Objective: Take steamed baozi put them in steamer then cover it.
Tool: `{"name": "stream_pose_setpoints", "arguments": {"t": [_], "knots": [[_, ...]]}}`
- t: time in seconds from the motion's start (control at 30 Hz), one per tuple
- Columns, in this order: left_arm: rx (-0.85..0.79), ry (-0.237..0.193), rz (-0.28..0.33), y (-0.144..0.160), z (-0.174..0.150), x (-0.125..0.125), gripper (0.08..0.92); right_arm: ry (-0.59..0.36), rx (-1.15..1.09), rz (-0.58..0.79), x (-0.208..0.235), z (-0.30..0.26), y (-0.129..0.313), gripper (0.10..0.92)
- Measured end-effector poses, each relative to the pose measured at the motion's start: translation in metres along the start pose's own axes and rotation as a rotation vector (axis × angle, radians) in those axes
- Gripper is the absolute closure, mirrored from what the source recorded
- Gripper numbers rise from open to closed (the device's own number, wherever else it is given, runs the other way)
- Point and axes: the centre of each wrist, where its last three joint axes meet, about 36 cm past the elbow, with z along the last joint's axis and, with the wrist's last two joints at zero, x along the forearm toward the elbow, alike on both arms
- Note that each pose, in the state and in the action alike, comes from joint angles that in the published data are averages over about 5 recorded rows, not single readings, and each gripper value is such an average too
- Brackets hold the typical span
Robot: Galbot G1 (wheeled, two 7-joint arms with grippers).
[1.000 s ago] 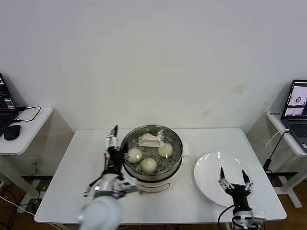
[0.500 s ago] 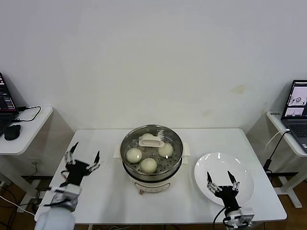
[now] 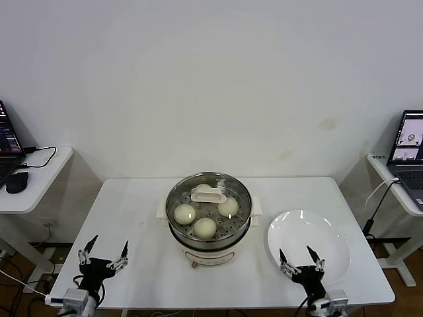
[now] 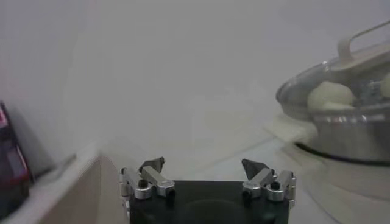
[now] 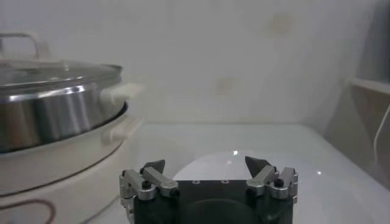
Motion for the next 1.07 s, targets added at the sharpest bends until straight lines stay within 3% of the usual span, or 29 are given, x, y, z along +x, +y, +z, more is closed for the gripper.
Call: {"name": "stream_pose_setpoints", "arguments": {"t": [0.53,1.07], "knots": [[0.019,0.040,-0.003,0.001,0.006,0.016,0.177,0.005,-0.019,0.011,0.000,-0.002,0.002,0.200],[0.009,0.015,-0.016,0.000,0.002,0.018,0.177,0.004,-0.010,0.050,0.004,0.000,0.005,0.200]]}}
